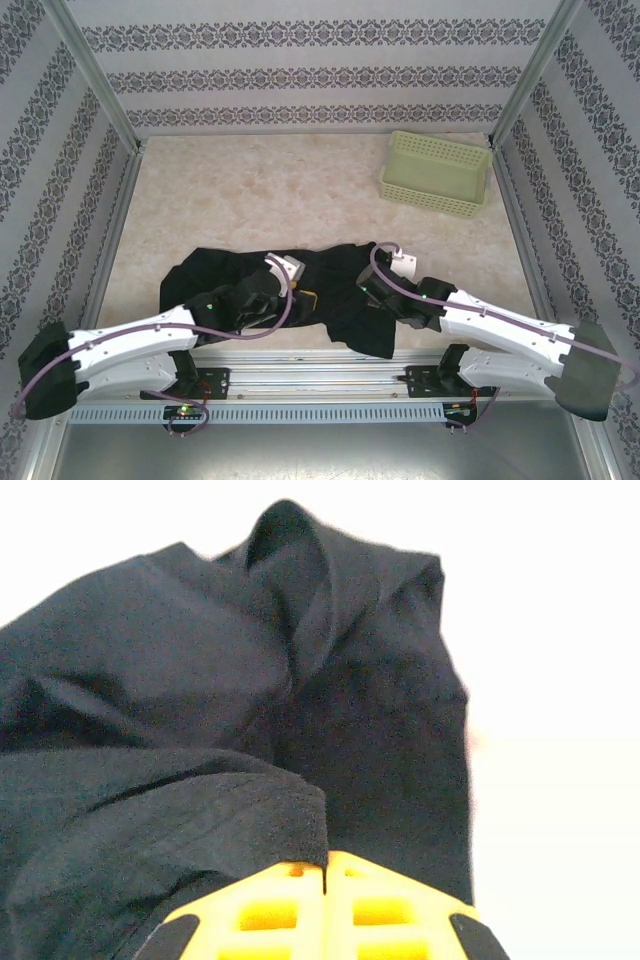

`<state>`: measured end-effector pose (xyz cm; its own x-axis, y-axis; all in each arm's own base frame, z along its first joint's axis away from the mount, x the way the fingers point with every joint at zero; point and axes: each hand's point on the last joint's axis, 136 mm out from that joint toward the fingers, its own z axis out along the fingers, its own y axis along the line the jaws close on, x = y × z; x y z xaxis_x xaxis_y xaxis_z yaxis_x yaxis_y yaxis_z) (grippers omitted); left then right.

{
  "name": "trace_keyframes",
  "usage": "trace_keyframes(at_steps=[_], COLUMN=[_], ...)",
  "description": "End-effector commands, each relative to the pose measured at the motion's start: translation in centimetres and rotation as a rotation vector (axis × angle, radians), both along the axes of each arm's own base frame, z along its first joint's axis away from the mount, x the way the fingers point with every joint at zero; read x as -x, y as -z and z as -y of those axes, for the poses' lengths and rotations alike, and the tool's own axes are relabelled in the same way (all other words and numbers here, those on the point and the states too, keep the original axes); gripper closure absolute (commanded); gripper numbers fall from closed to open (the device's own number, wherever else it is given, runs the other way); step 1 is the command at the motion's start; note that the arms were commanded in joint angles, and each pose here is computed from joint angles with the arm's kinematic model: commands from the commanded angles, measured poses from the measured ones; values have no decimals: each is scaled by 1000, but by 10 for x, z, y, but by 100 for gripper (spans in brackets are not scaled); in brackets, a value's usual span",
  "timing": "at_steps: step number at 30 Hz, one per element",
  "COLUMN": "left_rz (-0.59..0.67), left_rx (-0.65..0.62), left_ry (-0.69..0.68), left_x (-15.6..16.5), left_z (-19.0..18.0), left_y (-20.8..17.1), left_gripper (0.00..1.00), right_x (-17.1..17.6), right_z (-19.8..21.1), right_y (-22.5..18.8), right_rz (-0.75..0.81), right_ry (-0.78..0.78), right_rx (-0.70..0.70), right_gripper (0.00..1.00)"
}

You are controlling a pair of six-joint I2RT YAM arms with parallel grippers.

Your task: Fold the inside-out t-shirt

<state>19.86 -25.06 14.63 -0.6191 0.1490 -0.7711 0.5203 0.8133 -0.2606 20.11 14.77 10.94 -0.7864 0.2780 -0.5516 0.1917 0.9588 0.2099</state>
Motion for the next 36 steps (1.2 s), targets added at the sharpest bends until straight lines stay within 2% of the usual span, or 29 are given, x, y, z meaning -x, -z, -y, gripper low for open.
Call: trace_keyframes(at_steps=[1,5,8,12,17,19,23,26,31,36], left_rz=[-58,-209,-272,-355,-387,-406,-484,-467,-413,-291], left_rx=[-226,-461,-570,-596,-643,-622,-533,-464,-275,-52], left_ry=[-298,-501,-569,-601,-674,-692,-726,-763,-805,-827], left_x=[-12,-11,-12,-21,-30,-32,-35,-41,-55,-61], left_z=[-79,-137,-152,-159,-179,-184,-190,-197,-204,-211], left_y=[19,46,61,82,91,95,106,101,85,54], left_gripper=[36,36,26,26,38,45,68,81,100,100], right_x=[-10,-18,-22,-24,-22,-21,-18,-16,-15,-10], right_z=[30,21,23,33,53,67,98,125,151,169], right_y=[-23,-29,-33,-41,-47,-49,-60,-73,-97,-110], right_rz=[58,84,93,119,127,123,126,136,163,170], right_ry=[-18,-54,-48,-35,-5,21,84,143,199,249], right_rx=[185,170,183,195,228,258,294,318,310,340], right_gripper=[100,100,100,100,100,100,100,100,100,100])
